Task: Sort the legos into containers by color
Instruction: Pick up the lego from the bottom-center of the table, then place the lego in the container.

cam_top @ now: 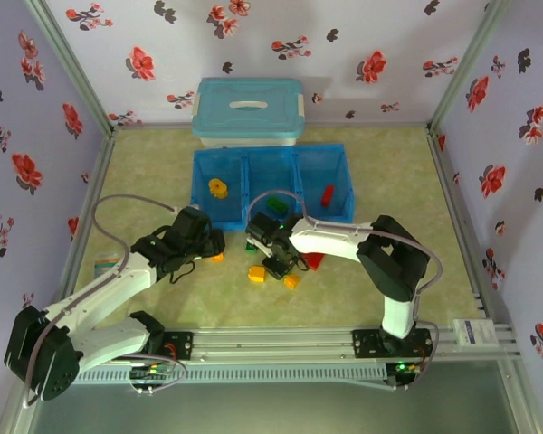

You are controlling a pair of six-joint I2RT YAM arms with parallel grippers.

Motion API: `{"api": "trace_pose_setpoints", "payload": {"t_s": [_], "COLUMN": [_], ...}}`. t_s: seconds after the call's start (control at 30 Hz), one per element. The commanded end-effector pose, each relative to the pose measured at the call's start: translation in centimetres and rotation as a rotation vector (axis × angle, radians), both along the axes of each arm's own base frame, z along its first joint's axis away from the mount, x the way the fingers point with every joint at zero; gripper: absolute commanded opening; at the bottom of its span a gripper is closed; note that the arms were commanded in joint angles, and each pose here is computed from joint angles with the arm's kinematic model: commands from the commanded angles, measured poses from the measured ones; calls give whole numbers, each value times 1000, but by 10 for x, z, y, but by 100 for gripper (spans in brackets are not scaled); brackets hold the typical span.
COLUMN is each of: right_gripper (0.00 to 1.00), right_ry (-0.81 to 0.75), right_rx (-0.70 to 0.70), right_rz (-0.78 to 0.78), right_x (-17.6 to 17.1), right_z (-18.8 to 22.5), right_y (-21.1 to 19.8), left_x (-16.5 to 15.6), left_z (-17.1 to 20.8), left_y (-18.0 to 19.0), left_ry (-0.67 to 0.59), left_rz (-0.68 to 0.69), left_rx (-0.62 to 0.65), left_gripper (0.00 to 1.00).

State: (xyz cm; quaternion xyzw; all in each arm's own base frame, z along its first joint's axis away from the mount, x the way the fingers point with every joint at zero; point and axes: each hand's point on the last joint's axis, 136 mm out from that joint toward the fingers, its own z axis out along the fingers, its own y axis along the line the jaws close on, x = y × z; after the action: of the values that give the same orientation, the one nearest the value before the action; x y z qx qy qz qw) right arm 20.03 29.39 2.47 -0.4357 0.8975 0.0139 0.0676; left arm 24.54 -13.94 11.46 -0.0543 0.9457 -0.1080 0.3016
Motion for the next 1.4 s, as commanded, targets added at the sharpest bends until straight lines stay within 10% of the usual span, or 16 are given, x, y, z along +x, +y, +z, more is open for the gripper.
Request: {"api": "trace_pose_setpoints", "payload": {"t_s": [0.0,0.57,1.13,1.37], "right_gripper": [34,28,30,78], "right_ry": [-20,-269,-319,-359], "right_rx": [-17,275,284,275], "right_rz": [14,-128,-353,-393], "right_x": [-1,71,181,198], "right_z": [10,147,140,153], "right_y": [1,9,11,10], "left_x": [4,0,-11,-9], "left_z": [13,21,8,8], "left_y": [-2,-37,-34,-29], "left_ry": [-29,-93,-73,-63], "left_rz": [2,-134,-102,-69], "left_rx": [-23,-44,11,-6], "left_gripper": [74,73,73,73]}}
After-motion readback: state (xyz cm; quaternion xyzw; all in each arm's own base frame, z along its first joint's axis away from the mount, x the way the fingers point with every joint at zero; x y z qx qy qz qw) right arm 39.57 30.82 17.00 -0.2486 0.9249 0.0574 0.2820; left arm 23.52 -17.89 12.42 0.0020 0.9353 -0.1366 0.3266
